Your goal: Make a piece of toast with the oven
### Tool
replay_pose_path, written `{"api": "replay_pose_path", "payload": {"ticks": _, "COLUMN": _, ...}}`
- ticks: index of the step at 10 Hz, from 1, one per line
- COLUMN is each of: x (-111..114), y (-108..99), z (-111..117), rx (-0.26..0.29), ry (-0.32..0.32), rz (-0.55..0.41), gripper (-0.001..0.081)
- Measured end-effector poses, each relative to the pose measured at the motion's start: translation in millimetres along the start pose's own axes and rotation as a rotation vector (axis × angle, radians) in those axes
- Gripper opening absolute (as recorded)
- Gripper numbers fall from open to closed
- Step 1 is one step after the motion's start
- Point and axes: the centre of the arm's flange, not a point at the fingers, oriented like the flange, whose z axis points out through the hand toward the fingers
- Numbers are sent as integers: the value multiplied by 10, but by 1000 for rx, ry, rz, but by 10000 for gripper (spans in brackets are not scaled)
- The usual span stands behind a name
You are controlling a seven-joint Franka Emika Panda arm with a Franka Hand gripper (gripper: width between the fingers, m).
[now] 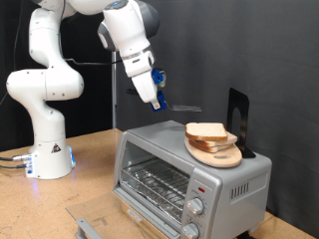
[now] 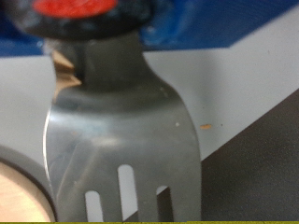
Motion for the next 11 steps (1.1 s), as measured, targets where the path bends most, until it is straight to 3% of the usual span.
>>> {"api": "replay_pose_path", "payload": {"ticks": 2, "x": 24, "y": 78, "z": -59, "rx": 40, "ry": 25, "rz": 50, "gripper": 315}}
{"api": "replay_pose_path", "payload": {"ticks": 5, "x": 139, "y": 467, "z": -338, "rx": 91, "ry": 90, "rz": 138, "gripper": 315}}
{"api": "replay_pose_path", "payload": {"ticks": 11, "x": 406, "y": 1283, "z": -606, "rx": 68, "ry": 149, "rz": 128, "gripper": 315}}
